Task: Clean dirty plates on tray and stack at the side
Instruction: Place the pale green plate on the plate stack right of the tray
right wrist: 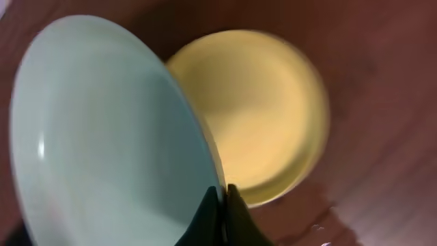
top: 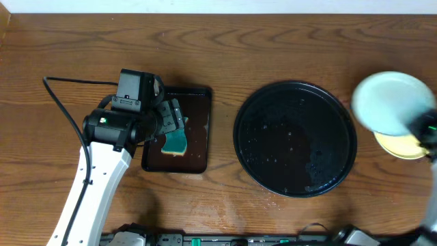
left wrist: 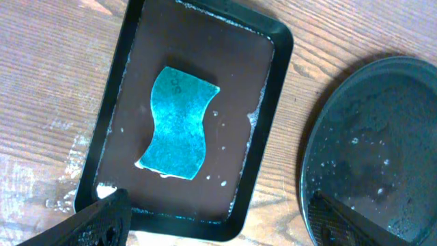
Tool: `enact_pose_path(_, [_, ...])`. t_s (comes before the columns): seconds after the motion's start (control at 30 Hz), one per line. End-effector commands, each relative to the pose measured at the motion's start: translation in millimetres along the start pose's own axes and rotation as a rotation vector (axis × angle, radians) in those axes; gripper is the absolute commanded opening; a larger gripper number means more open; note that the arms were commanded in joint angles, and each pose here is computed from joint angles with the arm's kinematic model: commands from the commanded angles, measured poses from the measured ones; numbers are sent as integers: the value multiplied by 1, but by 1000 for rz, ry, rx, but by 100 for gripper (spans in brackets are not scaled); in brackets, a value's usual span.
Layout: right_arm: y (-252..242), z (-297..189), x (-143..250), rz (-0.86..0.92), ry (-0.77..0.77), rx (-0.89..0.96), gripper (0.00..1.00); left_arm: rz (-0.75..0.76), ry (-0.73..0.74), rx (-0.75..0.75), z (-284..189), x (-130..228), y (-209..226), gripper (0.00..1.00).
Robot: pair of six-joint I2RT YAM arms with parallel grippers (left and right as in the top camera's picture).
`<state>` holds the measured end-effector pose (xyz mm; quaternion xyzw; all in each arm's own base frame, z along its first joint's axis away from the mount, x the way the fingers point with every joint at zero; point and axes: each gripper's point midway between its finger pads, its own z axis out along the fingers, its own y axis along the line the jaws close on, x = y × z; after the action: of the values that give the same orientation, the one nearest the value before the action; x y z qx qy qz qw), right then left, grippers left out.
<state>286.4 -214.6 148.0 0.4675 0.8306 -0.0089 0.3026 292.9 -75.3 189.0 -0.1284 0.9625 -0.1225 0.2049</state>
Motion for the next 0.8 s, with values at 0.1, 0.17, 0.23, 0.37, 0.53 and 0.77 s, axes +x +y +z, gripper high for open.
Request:
enact_pose_path(0.1, [-65, 39, -3, 290, 79, 60, 1, -5, -7, -1, -2, -3, 0, 83])
enact_pose_path(0.17, [-79, 49, 3, 321, 110, 85, 1, -5, -7, -1, -2, -3, 0, 83])
enact_pose_path(0.23, [-84, 56, 7, 319, 134, 90, 1, -5, -7, -1, -2, -3, 0, 83])
enact_pose_path(0.37, [-36, 51, 1, 194, 146, -165, 34, -5, -7, -1, -2, -3, 0, 83])
enact_pose_path(0.53, [31, 1, -9, 30, 58, -360, 43, -5, -7, -1, -2, -3, 0, 83])
enact_pose_path(0.77, [158, -139, 58, -489, -99, -689, 55, -5, -7, -1, -2, -3, 0, 83])
